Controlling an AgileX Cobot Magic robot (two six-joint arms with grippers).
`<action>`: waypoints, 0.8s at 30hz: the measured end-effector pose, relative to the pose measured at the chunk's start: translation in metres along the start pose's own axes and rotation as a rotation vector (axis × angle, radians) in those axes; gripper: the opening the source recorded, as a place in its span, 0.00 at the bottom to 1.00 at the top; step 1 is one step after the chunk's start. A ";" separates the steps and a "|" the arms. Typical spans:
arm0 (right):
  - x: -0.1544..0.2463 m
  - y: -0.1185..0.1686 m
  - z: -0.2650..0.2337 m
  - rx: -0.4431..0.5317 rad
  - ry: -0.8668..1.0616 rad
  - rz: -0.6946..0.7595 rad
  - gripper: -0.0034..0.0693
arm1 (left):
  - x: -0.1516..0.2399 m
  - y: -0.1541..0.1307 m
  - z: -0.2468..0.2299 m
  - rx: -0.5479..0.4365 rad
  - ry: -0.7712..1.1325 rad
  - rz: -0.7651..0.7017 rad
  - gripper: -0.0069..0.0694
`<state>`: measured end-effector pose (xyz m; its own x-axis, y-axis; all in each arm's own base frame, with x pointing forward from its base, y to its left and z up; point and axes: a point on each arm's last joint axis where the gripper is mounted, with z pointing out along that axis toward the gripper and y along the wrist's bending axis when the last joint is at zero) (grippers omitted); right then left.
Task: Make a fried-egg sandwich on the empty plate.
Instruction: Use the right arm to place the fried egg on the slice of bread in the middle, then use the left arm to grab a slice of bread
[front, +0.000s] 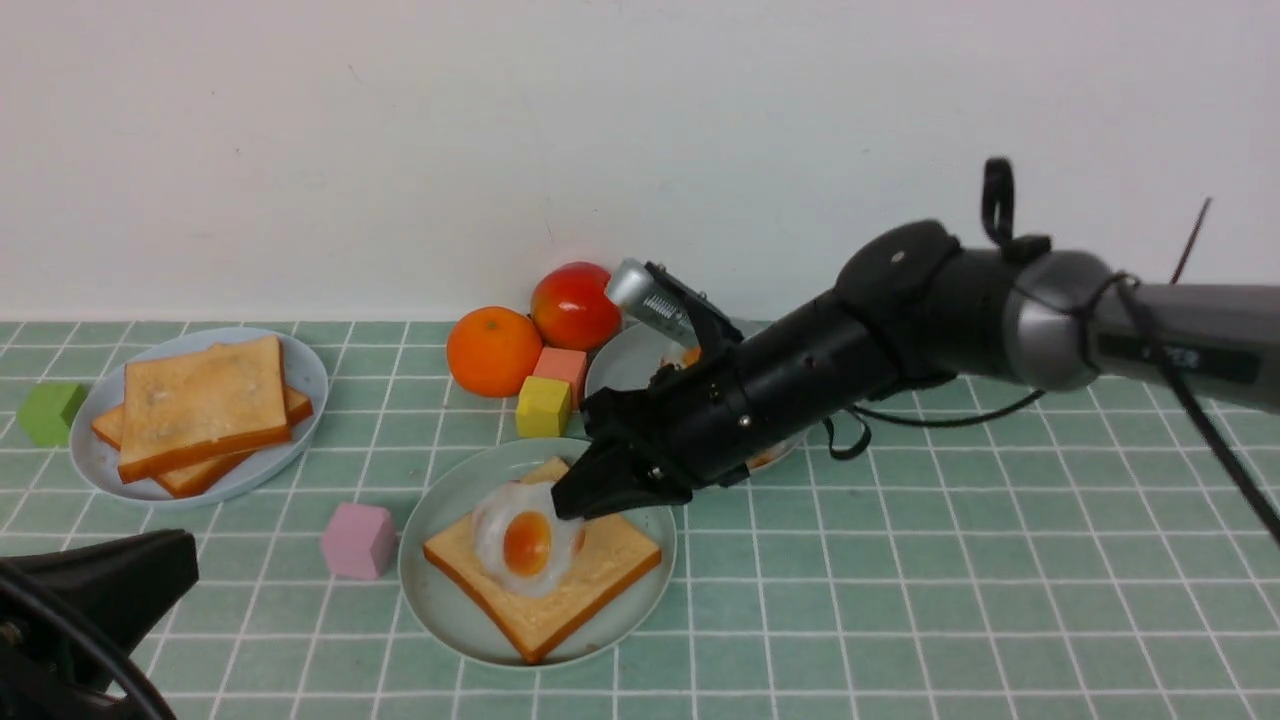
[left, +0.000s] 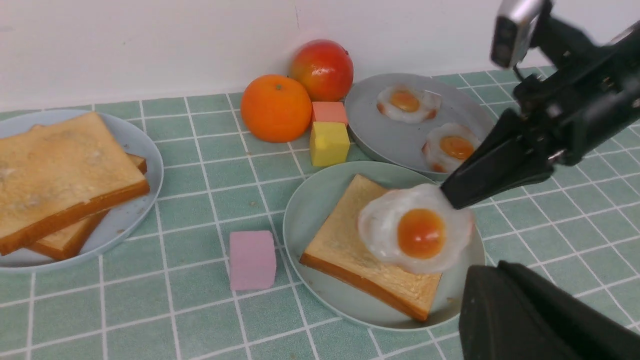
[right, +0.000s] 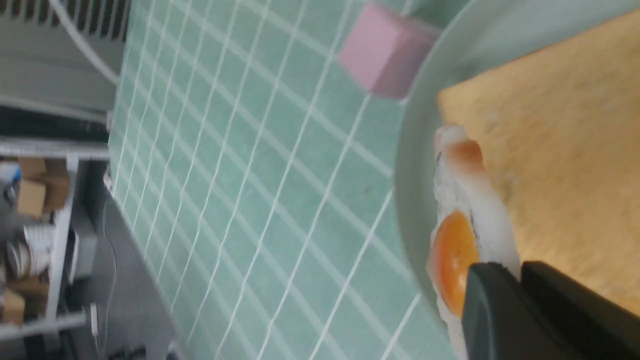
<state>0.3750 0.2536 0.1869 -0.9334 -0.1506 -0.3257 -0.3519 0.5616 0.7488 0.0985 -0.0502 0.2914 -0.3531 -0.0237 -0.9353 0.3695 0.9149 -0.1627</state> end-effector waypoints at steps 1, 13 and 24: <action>-0.001 -0.005 0.003 0.012 -0.009 0.011 0.12 | 0.000 0.000 0.000 0.000 0.000 -0.001 0.10; 0.001 -0.030 0.015 0.081 -0.016 0.110 0.39 | 0.000 0.000 0.000 0.000 0.000 -0.001 0.11; -0.005 0.023 -0.097 0.187 0.003 -0.118 0.44 | 0.007 0.002 0.017 -0.077 0.185 -0.042 0.11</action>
<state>0.3647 0.1882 0.2618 -0.8868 -0.2265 -0.4029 -0.4398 0.6812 0.5852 0.1116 -0.0560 0.2793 -0.5212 0.0055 -0.8534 0.2869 0.9429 -0.1692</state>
